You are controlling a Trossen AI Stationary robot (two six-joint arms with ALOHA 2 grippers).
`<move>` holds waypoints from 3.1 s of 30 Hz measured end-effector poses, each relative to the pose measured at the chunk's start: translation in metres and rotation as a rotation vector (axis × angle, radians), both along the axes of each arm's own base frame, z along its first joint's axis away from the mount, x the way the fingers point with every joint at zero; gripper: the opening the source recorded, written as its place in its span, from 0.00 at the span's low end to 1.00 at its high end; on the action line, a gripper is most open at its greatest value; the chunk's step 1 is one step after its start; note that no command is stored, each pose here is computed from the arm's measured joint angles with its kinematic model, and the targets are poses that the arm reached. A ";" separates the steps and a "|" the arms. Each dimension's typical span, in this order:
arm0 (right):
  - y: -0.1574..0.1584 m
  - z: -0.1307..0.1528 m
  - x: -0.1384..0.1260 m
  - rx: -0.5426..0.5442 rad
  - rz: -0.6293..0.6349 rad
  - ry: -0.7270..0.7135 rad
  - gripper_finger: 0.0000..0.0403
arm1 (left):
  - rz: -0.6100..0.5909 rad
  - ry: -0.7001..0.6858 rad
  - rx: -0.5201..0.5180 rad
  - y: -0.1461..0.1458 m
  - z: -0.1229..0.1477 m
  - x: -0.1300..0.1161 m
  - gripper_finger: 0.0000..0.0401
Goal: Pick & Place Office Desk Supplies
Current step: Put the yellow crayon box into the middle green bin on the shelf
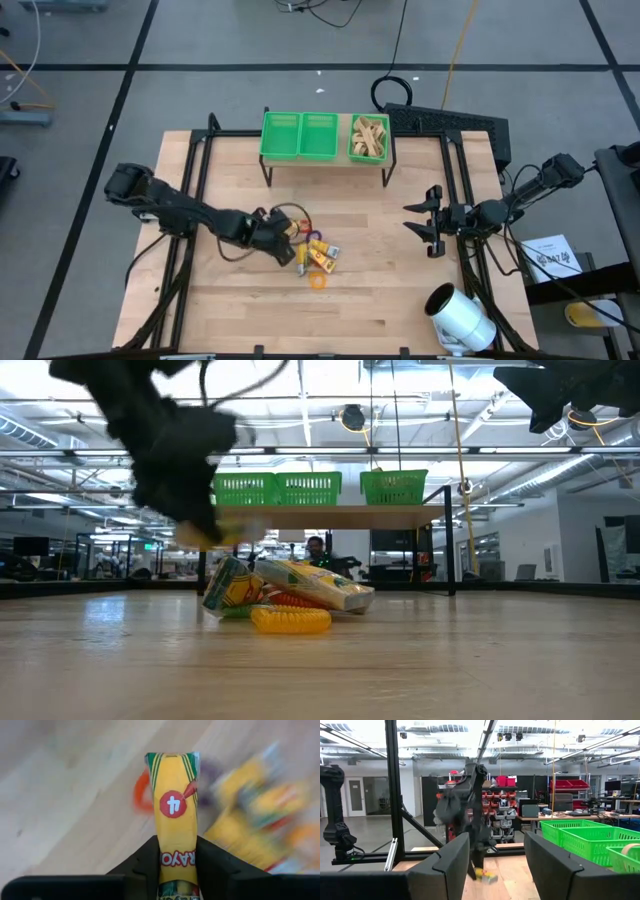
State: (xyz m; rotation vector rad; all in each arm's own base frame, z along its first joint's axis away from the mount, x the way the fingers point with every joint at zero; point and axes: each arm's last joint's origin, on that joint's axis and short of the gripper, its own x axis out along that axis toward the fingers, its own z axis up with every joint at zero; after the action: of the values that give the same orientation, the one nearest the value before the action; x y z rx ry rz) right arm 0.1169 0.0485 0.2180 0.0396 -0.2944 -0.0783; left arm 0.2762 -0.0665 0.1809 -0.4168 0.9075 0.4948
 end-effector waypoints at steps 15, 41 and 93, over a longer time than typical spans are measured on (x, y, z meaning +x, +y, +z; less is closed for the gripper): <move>0.000 0.000 0.000 0.001 -0.003 0.001 0.45 | 0.005 -0.779 0.193 0.077 0.125 0.018 0.27; 0.000 0.000 0.000 -0.001 -0.001 0.003 0.45 | 0.384 -0.456 0.166 0.216 0.111 0.069 0.27; 0.000 0.000 0.000 -0.002 -0.008 0.004 0.45 | -0.156 -0.036 -0.187 -0.020 0.070 0.021 0.62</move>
State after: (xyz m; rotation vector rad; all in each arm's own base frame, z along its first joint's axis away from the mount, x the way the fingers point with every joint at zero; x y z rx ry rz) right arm 0.1173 0.0485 0.2177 0.0362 -0.2903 -0.0860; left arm 0.2973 -0.0861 0.2513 -0.5180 0.9470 0.2594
